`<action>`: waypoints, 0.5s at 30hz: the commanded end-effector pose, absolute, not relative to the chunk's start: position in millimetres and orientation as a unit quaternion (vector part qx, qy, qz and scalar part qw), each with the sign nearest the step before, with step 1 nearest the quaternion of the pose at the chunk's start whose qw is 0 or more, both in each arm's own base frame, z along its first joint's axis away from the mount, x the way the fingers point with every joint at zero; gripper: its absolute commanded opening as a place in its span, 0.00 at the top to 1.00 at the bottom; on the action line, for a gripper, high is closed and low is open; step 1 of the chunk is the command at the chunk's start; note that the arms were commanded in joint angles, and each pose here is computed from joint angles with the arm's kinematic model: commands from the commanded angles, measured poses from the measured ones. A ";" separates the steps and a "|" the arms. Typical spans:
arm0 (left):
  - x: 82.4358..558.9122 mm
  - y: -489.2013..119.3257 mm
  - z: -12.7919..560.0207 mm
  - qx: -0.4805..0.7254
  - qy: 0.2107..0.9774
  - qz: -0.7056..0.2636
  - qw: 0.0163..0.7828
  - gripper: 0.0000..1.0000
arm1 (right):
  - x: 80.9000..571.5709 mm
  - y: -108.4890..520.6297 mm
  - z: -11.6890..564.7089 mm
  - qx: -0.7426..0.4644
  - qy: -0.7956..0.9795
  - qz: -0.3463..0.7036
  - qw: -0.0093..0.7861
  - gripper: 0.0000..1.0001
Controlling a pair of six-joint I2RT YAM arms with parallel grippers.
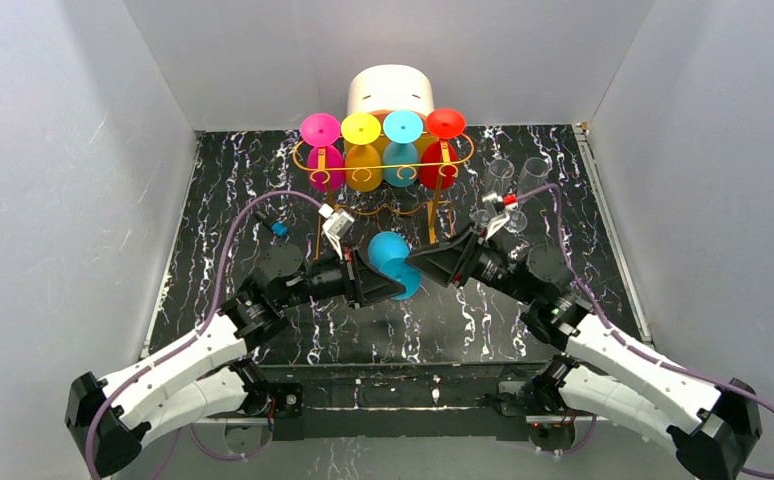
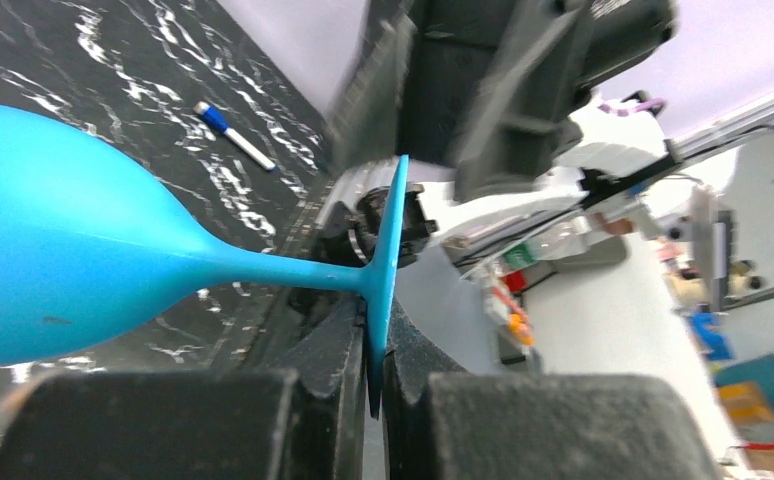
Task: Take the wine glass off the wine glass rack
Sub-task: Place the wine glass at the center of the board.
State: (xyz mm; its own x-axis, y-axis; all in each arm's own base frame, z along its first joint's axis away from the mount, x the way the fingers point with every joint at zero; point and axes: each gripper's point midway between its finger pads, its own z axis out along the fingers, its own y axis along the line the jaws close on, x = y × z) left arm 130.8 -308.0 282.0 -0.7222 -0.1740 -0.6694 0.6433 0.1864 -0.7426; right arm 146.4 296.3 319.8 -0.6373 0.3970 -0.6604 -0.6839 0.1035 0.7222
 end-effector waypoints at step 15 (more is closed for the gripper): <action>83.2 -286.0 301.9 0.404 0.609 -0.574 0.368 1.00 | 208.4 226.8 292.1 0.025 0.782 0.408 0.471 0.08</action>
State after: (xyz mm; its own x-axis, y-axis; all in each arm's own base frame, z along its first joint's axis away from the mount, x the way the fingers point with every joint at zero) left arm 102.8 -289.7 298.6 -0.4802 -0.0140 -0.8771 0.8700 0.1202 -0.4782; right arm 195.4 246.7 315.1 -0.5707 0.4686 -0.6743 -0.4306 0.5284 0.7317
